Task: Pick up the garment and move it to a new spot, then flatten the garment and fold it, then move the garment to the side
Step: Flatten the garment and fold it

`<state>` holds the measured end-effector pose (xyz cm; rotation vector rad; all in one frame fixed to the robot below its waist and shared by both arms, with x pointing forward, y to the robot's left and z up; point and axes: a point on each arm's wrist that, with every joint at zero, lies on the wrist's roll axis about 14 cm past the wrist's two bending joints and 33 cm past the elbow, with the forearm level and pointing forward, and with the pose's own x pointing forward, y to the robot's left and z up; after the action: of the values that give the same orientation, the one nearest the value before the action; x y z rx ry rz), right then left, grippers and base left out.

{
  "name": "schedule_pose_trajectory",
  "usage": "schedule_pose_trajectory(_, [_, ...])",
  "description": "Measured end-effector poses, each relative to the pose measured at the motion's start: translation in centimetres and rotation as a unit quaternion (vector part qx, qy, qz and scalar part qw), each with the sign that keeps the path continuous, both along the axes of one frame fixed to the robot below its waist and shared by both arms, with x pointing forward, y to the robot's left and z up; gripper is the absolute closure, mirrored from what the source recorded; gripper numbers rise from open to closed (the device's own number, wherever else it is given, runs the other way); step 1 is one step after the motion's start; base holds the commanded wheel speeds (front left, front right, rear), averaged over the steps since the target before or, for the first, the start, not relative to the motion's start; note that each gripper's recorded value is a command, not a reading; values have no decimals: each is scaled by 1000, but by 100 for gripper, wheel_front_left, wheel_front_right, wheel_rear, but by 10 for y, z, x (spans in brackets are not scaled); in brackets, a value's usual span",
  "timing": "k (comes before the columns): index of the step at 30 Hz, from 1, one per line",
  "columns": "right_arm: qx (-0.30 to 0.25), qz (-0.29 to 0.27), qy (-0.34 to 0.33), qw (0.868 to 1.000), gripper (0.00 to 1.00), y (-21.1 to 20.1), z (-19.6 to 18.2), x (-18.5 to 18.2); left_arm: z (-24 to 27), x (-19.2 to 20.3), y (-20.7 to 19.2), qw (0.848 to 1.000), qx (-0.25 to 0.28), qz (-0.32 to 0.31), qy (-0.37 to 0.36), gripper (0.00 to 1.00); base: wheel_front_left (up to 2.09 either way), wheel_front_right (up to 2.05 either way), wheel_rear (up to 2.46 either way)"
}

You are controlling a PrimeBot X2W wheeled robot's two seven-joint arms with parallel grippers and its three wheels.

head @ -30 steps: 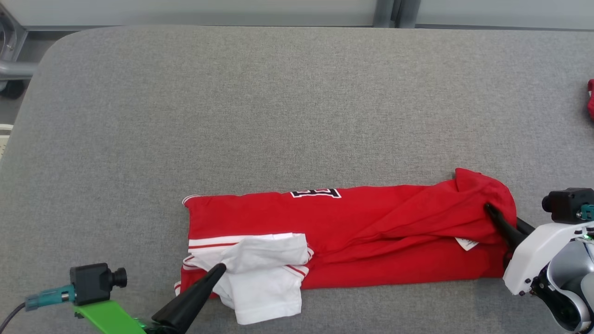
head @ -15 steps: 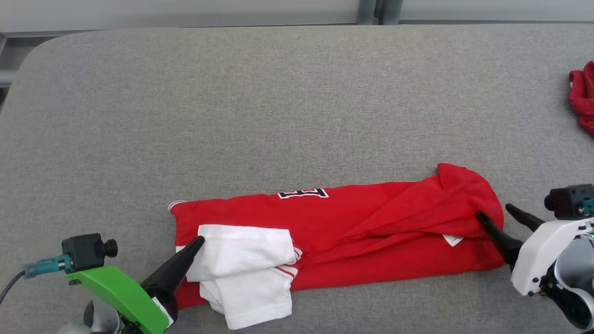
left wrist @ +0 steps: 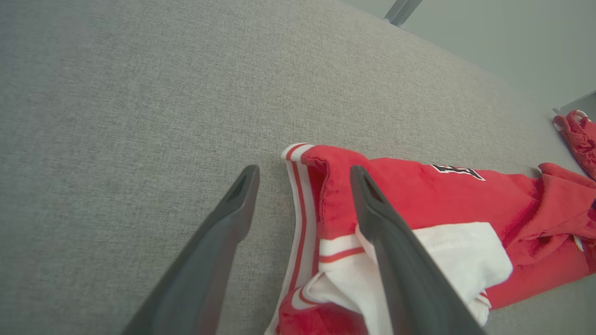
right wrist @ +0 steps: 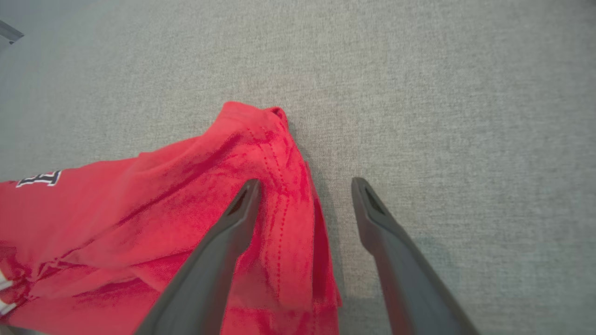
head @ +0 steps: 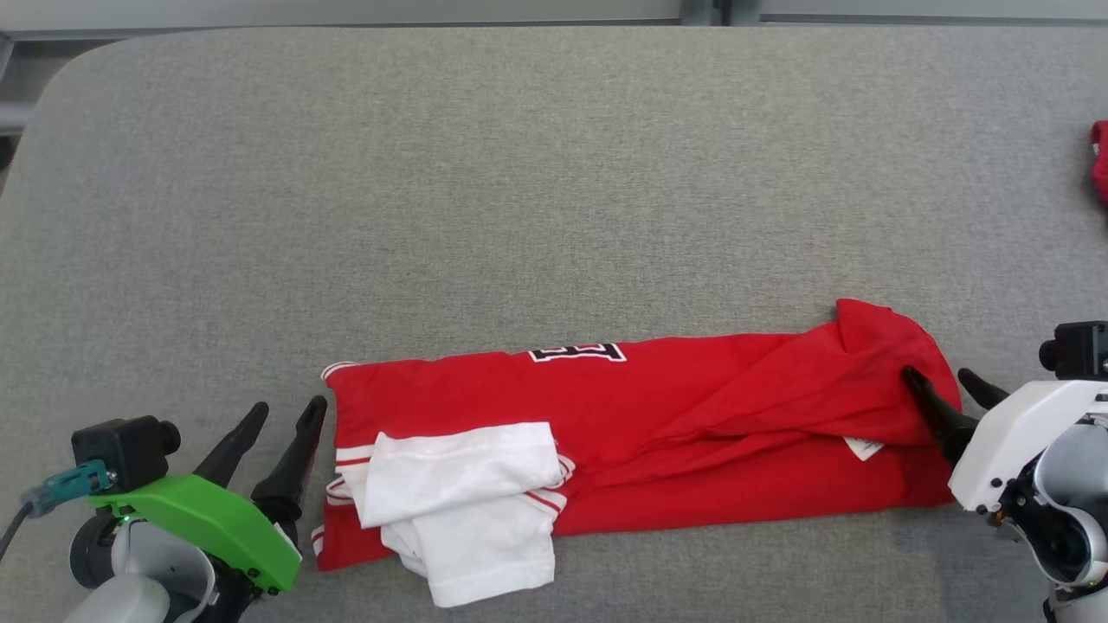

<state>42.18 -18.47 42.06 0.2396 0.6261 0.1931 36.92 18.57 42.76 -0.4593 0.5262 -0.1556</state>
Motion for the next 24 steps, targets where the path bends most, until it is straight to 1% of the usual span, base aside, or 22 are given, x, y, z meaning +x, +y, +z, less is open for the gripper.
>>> schedule_pose_trajectory(2, [-3,-1,24,1000,0,3,-14,-2,3,0,7,1000,16,17,-15,0,0,0,0])
schedule_pose_trajectory(6, [1,0,65,998,0,12,-37,-4,10,-2,23,997,19,61,-37,0,0,0,0])
schedule_pose_trajectory(10, [6,8,84,996,0,21,-49,-1,10,-12,34,995,8,92,-34,0,0,0,0])
schedule_pose_trajectory(13, [36,10,102,994,0,33,-53,0,15,-15,40,993,8,107,-43,0,0,0,0])
schedule_pose_trajectory(17, [88,25,145,985,0,53,-57,-7,21,-16,39,992,-6,114,-51,0,0,0,0])
schedule_pose_trajectory(18, [93,30,150,984,100,56,-56,-8,22,-16,39,992,-8,115,-52,0,0,0,0])
schedule_pose_trajectory(20, [105,35,158,981,100,59,-54,-11,24,-14,37,992,-12,114,-55,0,0,0,0])
schedule_pose_trajectory(21, [122,37,165,978,100,62,-53,-13,26,-13,36,992,-14,113,-57,0,0,0,0])
schedule_pose_trajectory(22, [140,32,168,975,100,63,-51,-14,27,-12,36,992,-15,113,-60,0,0,0,0])
schedule_pose_trajectory(24, [159,20,166,973,100,57,-45,-13,31,-9,34,991,-18,112,-67,0,0,0,0])
